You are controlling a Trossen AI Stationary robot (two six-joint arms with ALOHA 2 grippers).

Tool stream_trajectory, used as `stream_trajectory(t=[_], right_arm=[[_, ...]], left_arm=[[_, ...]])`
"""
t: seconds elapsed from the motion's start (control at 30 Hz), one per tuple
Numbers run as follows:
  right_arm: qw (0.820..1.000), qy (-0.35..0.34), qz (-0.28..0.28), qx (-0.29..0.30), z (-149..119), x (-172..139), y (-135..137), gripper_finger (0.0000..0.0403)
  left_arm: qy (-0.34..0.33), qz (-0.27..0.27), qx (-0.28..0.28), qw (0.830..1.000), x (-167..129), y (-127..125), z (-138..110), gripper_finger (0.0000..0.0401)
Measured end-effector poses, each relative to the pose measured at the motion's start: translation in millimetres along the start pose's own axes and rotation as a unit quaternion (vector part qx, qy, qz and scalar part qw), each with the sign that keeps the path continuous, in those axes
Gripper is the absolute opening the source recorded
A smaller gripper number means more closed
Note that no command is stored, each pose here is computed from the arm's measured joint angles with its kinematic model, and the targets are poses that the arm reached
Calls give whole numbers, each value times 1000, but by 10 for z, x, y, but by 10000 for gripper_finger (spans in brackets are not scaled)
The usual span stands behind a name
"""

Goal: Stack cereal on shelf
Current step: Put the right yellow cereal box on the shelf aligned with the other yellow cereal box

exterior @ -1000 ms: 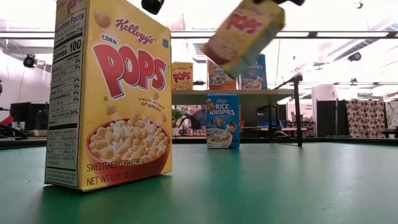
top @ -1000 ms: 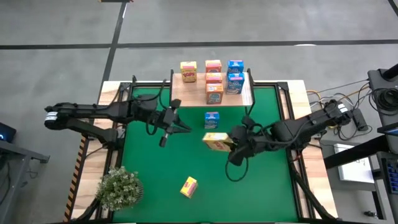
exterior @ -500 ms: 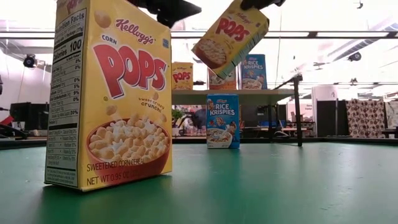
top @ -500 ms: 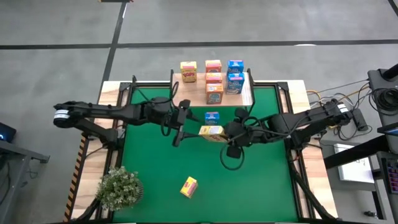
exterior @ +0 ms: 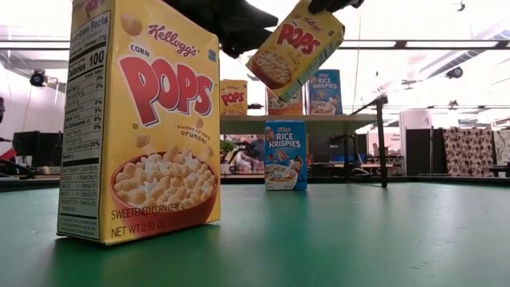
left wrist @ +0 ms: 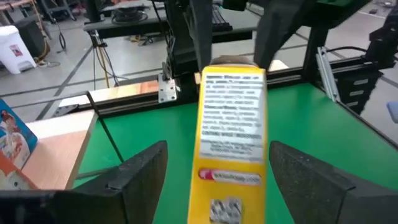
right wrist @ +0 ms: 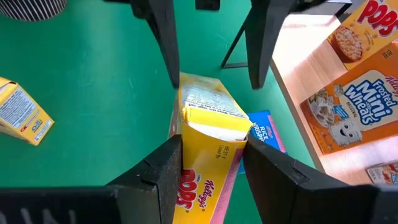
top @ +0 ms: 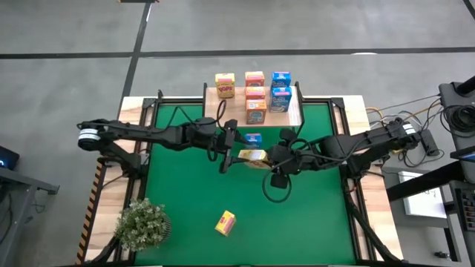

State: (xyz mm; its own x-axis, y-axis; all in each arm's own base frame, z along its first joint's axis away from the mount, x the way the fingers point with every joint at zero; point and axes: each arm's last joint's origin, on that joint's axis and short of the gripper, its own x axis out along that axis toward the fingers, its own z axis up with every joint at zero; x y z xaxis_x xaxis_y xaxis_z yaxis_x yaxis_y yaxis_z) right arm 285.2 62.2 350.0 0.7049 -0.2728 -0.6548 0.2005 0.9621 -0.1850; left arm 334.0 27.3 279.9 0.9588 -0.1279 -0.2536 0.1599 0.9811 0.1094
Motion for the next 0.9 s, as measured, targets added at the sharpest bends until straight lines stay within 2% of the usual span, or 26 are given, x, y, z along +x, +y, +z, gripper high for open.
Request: stream_trajectory(t=[0.3, 0.47, 0.9], right_arm=[[1000, 2, 0, -1, -4, 0, 0, 153], [1000, 2, 0, -4, -5, 2, 0, 153], [1000, 3, 0, -6, -11, 5, 1, 152]], left_arm=[[-10, -27, 0, 1000, 97, -2, -56, 248], [-18, -64, 0, 998, 95, -20, -51, 246], [-31, -50, -15, 998, 255, 53, -167, 246]])
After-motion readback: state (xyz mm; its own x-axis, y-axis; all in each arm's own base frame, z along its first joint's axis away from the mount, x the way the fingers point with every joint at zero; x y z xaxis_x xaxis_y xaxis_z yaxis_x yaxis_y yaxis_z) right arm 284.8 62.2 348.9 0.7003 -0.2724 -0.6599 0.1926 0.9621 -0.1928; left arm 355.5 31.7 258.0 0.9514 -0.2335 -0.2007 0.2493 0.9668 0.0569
